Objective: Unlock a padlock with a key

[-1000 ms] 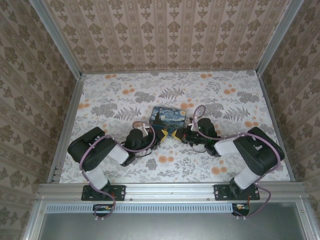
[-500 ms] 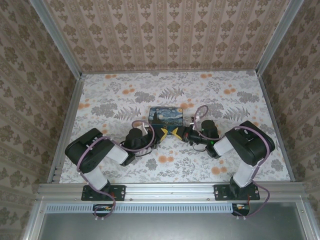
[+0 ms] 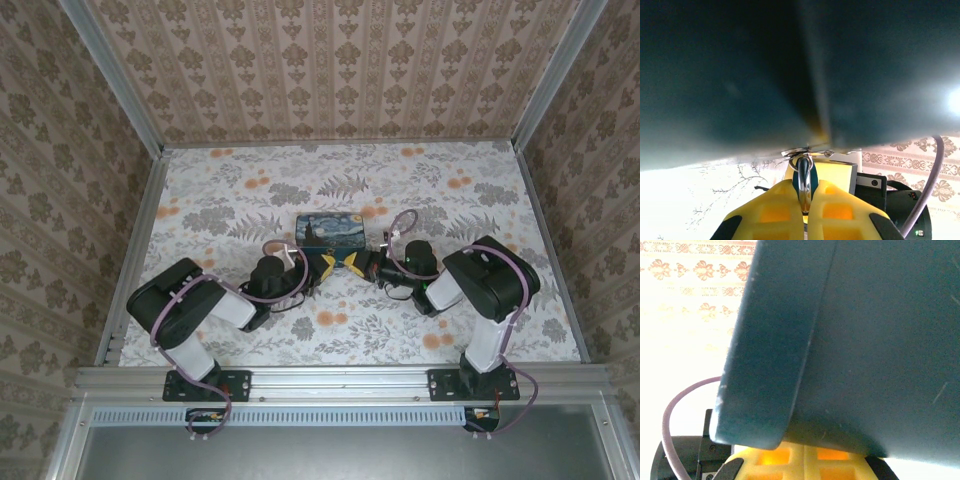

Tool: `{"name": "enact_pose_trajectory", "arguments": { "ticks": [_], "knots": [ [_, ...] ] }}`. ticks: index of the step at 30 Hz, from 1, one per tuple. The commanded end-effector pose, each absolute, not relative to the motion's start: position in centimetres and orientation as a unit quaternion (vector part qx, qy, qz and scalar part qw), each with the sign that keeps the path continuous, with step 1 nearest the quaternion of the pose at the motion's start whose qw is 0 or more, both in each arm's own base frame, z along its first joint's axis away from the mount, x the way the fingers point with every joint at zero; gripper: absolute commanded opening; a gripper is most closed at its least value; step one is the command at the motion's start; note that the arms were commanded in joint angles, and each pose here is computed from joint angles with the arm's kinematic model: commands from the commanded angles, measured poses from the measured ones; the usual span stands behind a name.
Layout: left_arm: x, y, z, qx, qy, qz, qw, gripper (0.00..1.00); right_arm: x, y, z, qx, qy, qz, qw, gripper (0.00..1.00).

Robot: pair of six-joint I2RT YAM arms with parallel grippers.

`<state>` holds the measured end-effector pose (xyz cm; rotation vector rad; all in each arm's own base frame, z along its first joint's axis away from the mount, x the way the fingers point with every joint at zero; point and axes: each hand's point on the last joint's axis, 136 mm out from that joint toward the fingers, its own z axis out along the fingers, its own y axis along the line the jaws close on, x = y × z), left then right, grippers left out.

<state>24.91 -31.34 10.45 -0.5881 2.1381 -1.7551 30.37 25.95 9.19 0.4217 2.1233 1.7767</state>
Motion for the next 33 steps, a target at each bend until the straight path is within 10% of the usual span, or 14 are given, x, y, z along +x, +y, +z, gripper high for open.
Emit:
{"name": "enact_pose_trajectory", "arguments": {
  "ticks": [1,20,33],
  "knots": [
    [23.9,-33.2,15.1,-0.149,0.708,-0.67,0.163,0.0,30.5,26.9,11.0,0.15,0.734,0.638,0.177,0.0],
    [24.2,-33.6,12.3,-0.154,0.731,-0.642,0.169,0.0,31.2,27.2,10.8,0.169,0.734,0.634,0.176,0.0],
    [26.2,-31.2,8.1,-0.176,0.761,-0.592,0.197,0.0,28.4,23.6,6.2,0.181,0.788,0.565,0.165,0.64]
  ]
}}
